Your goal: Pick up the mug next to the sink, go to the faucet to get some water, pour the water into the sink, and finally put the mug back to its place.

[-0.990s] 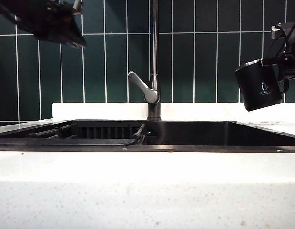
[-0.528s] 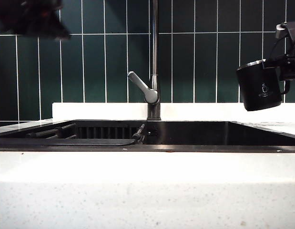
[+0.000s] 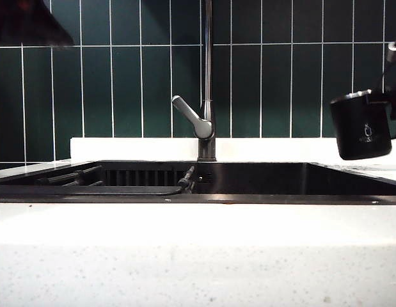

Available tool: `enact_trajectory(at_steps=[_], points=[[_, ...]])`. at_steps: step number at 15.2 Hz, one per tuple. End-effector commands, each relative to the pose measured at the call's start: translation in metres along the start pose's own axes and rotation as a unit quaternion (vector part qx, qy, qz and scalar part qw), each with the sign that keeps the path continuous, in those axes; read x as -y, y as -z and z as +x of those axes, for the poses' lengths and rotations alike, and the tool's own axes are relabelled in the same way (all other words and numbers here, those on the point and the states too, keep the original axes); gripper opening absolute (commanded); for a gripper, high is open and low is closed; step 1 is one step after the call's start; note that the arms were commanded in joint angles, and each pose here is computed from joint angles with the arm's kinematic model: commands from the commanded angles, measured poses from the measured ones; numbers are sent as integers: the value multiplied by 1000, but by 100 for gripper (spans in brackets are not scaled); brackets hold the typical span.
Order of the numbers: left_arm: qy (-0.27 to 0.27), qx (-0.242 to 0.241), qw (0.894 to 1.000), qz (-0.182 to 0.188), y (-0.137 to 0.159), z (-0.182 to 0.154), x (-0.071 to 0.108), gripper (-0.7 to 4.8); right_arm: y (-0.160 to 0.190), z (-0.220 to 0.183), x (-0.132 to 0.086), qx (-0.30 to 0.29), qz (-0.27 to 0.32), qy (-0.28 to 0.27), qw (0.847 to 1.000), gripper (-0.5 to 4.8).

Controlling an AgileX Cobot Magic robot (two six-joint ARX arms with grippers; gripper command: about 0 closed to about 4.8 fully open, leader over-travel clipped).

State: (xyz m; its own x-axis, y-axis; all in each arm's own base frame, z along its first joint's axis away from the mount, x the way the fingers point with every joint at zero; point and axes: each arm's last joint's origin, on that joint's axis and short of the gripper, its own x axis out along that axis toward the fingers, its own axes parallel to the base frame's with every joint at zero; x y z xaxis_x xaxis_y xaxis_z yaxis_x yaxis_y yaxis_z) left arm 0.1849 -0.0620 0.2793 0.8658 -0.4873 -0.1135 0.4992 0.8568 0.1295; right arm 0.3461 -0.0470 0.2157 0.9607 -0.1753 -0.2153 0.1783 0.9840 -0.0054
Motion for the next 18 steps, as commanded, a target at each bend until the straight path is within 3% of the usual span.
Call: enact_trajectory(at_steps=[1, 7, 10, 15, 18], points=[[-3, 23, 1000, 2, -8, -9, 1, 76, 0, -3, 1, 11, 27, -1, 1000, 29], [5, 3, 1000, -5, -4, -10, 2, 84, 15, -8, 1, -72, 22, 2, 997, 61], [23, 9, 1000, -8, -5, -12, 3, 84, 2, -23, 2, -72, 18, 4, 997, 119], [36, -45, 998, -20, 3, -22, 7, 82, -9, -56, 3, -136, 18, 5, 991, 115], [34, -52, 998, -17, 1, -42, 11, 51, -23, -88, 2, -121, 34, -1, 992, 89]])
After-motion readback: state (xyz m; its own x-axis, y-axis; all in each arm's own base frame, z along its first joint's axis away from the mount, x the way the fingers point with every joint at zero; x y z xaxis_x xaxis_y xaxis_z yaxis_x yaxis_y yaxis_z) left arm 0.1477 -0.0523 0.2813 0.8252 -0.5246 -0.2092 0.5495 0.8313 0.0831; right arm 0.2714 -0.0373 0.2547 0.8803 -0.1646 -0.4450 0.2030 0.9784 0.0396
